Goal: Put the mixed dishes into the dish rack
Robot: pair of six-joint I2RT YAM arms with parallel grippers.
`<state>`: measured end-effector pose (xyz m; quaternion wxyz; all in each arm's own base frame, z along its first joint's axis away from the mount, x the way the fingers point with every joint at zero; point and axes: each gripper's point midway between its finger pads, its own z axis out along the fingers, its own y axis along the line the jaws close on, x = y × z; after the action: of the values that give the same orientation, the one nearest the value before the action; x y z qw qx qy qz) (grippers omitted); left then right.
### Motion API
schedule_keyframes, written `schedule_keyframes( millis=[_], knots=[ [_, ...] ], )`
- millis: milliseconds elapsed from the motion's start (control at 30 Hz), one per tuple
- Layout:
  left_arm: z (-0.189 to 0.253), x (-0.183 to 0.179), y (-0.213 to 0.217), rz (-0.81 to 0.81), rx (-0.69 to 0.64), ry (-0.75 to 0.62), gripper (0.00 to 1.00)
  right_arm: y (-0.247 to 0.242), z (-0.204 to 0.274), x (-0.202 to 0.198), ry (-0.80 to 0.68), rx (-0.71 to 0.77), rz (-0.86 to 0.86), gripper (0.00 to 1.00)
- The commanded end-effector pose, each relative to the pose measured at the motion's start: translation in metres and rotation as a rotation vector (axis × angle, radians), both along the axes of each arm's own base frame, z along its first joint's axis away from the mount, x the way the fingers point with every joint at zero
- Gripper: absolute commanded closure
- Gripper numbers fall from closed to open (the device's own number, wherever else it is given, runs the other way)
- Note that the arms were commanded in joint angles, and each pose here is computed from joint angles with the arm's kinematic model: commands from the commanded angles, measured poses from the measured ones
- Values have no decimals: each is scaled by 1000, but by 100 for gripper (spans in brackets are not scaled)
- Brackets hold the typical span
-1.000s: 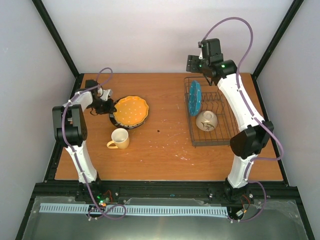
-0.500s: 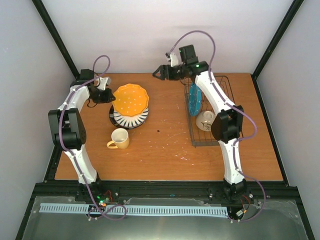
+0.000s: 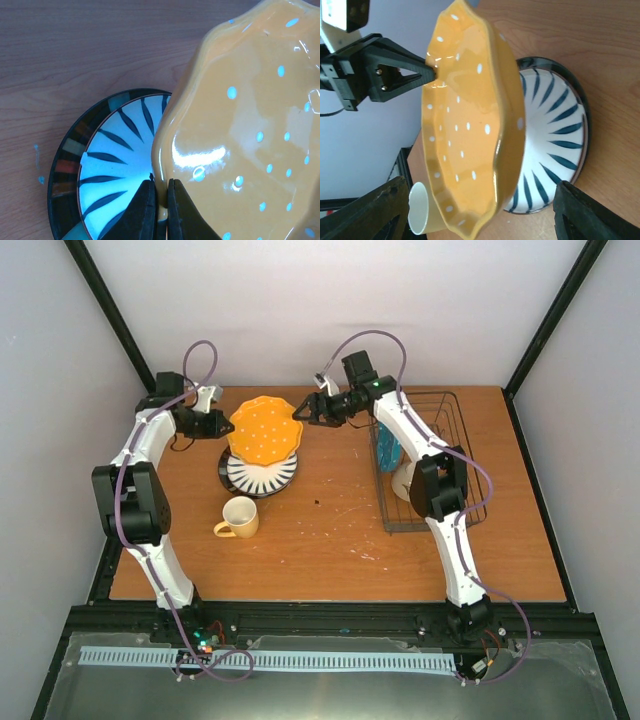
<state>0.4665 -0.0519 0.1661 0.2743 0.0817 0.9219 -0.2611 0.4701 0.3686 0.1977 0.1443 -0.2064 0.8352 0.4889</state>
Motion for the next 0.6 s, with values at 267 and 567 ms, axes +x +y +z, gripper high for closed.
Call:
schedule_keyframes(
  millis=[267, 567],
  knots=[
    [91, 14, -22, -66, -130, -237, 99, 46, 9, -13, 52, 136, 107, 23],
    [103, 19, -25, -75, -165, -267, 99, 61, 14, -19, 86, 234, 175, 27]
  ],
)
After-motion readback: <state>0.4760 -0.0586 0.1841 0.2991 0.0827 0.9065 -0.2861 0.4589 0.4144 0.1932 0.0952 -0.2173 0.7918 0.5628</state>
